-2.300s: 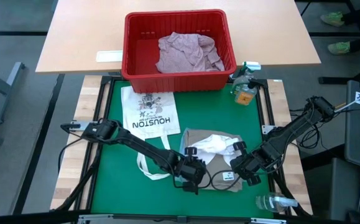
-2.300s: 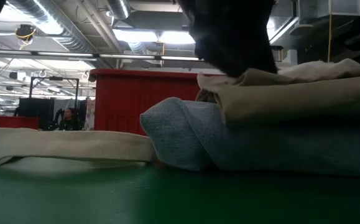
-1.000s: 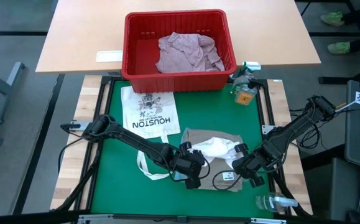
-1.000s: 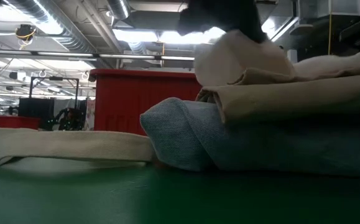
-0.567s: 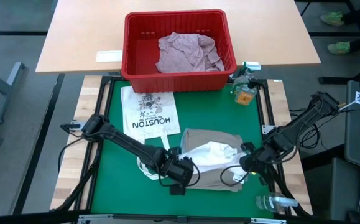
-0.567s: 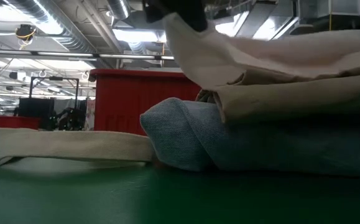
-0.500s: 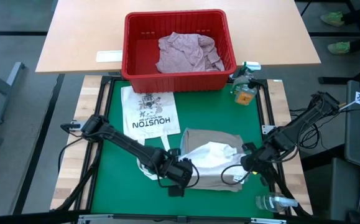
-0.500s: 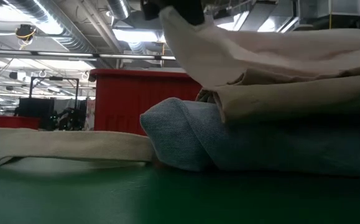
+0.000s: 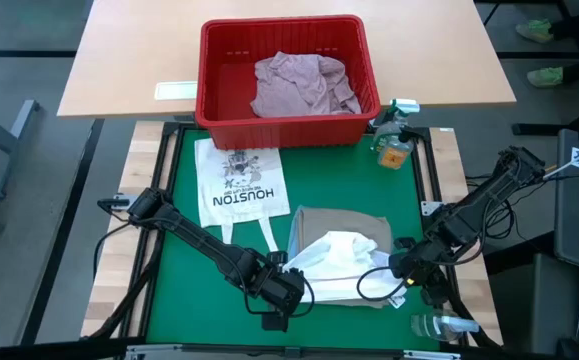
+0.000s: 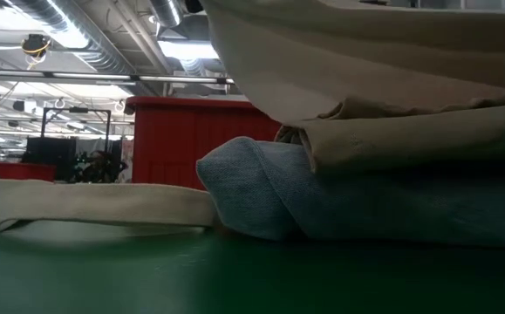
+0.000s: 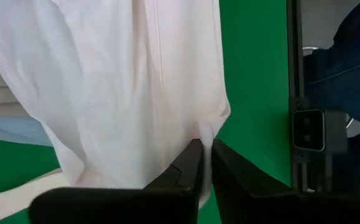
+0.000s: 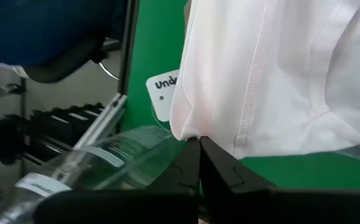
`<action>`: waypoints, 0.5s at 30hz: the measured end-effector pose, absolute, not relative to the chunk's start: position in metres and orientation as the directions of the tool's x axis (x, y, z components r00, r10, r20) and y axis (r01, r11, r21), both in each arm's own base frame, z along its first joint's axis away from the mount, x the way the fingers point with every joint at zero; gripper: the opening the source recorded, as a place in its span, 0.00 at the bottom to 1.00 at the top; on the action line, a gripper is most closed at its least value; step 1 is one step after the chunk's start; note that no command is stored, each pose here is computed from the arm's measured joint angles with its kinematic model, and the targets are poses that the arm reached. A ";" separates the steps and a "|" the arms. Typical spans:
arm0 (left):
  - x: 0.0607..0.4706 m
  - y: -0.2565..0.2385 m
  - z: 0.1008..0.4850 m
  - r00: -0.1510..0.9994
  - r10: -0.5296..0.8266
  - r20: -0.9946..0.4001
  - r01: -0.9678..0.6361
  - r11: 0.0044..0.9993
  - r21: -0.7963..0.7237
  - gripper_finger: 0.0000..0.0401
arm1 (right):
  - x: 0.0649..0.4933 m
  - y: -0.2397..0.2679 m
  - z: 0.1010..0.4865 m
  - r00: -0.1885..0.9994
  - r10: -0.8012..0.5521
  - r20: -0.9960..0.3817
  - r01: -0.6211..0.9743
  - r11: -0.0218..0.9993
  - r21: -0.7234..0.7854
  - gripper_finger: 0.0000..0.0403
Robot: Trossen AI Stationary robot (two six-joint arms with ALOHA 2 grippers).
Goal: Fold laundry
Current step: Fold the white underwear
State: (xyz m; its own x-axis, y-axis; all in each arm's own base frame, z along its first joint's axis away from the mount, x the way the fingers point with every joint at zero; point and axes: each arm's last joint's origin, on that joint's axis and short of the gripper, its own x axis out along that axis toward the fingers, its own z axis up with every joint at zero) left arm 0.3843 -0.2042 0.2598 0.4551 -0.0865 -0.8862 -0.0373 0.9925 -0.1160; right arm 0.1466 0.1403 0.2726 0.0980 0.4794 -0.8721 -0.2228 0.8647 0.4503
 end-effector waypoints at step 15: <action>0.385 -0.208 0.261 0.471 -0.103 -0.876 -0.128 0.975 -0.184 0.28 | 0.146 0.141 0.273 0.075 0.503 -0.861 -0.201 0.853 0.481 0.07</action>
